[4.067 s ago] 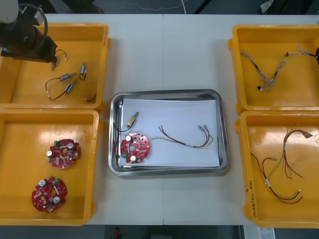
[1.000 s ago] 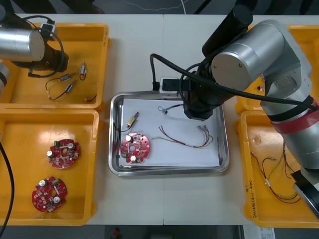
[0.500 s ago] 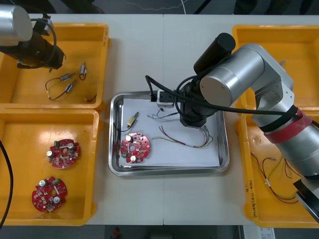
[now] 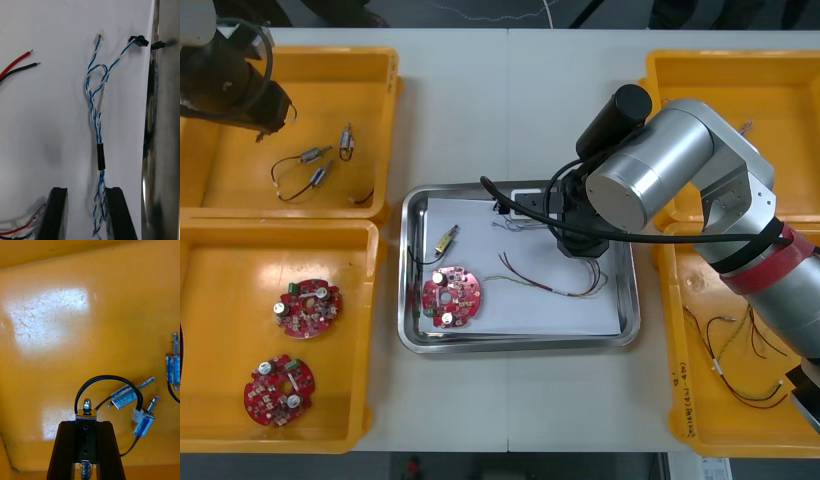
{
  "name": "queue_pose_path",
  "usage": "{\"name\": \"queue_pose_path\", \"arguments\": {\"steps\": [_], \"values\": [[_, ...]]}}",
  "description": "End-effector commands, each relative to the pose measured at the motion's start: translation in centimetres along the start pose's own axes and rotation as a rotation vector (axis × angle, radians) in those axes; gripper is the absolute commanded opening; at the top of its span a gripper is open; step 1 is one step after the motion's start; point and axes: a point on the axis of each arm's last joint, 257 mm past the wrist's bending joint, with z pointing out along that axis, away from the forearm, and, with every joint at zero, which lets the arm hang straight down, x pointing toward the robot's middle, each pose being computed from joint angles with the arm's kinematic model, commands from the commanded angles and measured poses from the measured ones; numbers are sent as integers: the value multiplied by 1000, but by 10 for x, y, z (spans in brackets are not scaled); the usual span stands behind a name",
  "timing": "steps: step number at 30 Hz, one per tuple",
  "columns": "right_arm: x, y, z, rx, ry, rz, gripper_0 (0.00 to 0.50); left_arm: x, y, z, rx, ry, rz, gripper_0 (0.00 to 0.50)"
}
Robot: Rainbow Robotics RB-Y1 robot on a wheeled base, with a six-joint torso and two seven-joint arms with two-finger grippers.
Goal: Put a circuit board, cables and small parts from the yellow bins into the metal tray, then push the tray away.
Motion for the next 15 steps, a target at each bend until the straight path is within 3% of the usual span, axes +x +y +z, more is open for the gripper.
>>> {"name": "queue_pose_path", "arguments": {"steps": [1,15], "values": [[6,1,0,4,7,-40,500,-19,13,-47,-22,-38,54,0],[-4,6,-12,-7,-17,-53,500,12,-25,-85,-3,13,122,0]]}}
